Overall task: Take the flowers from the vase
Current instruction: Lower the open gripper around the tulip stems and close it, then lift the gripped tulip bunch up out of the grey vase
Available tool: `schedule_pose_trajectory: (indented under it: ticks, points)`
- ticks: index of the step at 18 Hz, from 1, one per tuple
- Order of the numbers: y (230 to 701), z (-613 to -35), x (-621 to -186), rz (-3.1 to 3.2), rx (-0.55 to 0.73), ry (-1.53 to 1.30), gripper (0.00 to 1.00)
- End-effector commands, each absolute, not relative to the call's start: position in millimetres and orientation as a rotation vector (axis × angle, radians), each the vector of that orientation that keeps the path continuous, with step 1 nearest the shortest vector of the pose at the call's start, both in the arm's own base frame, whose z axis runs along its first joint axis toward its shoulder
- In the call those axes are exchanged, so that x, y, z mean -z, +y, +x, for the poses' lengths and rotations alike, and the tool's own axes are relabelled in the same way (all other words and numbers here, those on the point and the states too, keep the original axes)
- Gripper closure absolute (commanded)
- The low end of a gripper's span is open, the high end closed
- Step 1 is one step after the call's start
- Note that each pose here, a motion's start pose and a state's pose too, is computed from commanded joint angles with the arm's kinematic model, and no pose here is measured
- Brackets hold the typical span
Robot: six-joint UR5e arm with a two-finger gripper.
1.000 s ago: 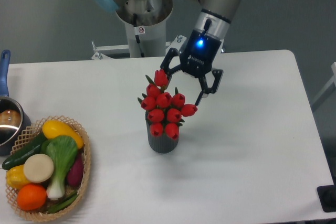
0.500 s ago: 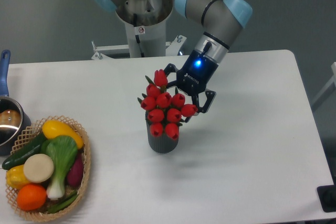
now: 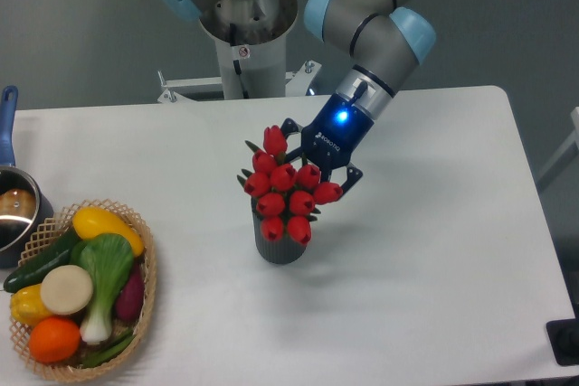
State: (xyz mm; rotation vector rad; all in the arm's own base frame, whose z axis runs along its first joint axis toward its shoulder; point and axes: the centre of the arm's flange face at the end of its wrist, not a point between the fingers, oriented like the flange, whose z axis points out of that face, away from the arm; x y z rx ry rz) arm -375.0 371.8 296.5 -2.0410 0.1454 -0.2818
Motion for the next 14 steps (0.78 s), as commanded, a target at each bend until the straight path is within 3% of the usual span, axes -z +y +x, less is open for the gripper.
schedule_pose_trajectory:
  ticks: [14]
  points:
    - [343.9, -370.5, -371.3, -1.951, 0.297, -0.071, 1.0]
